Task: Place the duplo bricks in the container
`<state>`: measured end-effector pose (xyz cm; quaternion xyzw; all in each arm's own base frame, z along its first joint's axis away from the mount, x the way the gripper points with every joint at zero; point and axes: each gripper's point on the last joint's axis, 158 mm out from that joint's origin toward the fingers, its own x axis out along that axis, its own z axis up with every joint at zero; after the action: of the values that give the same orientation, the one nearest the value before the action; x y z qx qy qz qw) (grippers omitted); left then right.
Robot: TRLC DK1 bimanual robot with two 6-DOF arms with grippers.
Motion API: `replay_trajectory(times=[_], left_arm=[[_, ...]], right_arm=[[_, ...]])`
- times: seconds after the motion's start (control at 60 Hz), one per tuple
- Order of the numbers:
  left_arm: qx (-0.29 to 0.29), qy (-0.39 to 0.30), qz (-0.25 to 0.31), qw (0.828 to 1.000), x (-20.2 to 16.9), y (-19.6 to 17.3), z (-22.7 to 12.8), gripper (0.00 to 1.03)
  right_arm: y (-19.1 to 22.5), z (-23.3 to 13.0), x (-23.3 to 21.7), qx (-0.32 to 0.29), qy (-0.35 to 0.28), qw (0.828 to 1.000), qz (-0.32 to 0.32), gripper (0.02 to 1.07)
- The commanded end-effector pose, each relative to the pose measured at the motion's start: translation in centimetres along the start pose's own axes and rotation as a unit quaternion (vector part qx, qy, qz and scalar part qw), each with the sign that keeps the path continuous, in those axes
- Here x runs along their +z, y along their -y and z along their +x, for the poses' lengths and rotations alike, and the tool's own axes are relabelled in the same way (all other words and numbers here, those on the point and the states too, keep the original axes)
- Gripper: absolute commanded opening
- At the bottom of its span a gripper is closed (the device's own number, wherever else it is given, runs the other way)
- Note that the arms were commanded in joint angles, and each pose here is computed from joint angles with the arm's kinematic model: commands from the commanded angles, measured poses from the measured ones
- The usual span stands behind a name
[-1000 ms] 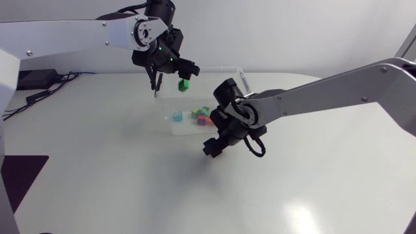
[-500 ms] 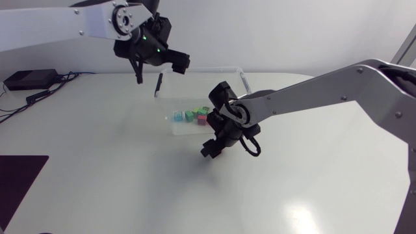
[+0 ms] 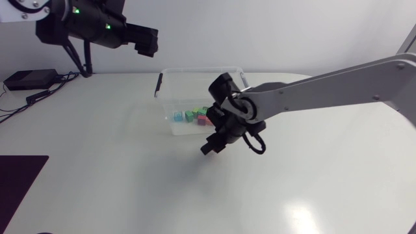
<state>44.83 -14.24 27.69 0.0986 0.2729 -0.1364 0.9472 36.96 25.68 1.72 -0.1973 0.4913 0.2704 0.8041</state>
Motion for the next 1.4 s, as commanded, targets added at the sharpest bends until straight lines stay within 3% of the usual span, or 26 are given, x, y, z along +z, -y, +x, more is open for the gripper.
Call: replay_trajectory(times=[0.0,0.2,0.4,0.517,0.65,0.683,0.75,0.767,0.867,1.083,1.383], left_arm=[[0.01,0.013,0.004,1.0,-0.2,-0.8,-2.3,0.99],[0.011,0.034,0.002,0.999,-1.0,-0.9,-5.7,0.99],[0.017,0.057,0.002,0.998,-1.7,-0.8,-9.1,0.99],[0.023,0.065,0.001,0.998,-2.4,-0.8,-10.5,0.99],[0.021,0.077,-0.004,0.997,-2.6,-0.6,-12.4,0.99],[0.018,0.079,-0.004,0.997,-2.7,-0.4,-12.8,0.99],[0.017,0.078,-0.003,0.997,-2.9,-0.3,-13.2,0.99],[0.018,0.077,-0.003,0.997,-2.9,-0.3,-13.3,0.99],[0.022,0.086,-0.001,0.996,-2.9,-0.3,-14.4,0.99],[0.021,0.08,0.005,0.997,-4.3,0.0,-14.7,0.99],[0.047,0.098,0.01,0.994,-5.5,-0.8,-15.4,0.99]], right_arm=[[0.4,-4.7,2.2,-0.012,0.052,0.999,0.003,0.21],[2.5,-14.6,7.2,-0.045,0.166,0.984,0.036,0.21],[4.9,-19.4,10.8,-0.066,0.243,0.965,0.072,0.21],[6.3,-19.4,12.7,-0.083,0.258,0.959,0.082,0.21],[8.2,-15.1,15.2,-0.092,0.235,0.964,0.088,0.21],[8.4,-12.9,15.6,-0.091,0.208,0.97,0.089,0.31],[9.0,-11.6,16.1,-0.105,0.197,0.97,0.09,0.78],[8.9,-11.5,16.1,-0.107,0.194,0.971,0.09,0.86],[8.5,-13.1,16.0,-0.107,0.202,0.97,0.087,1.01],[8.3,-20.3,13.8,-0.12,0.25,0.956,0.093,1.02],[9.3,-27.5,6.7,-0.156,0.282,0.94,0.11,1.02]])
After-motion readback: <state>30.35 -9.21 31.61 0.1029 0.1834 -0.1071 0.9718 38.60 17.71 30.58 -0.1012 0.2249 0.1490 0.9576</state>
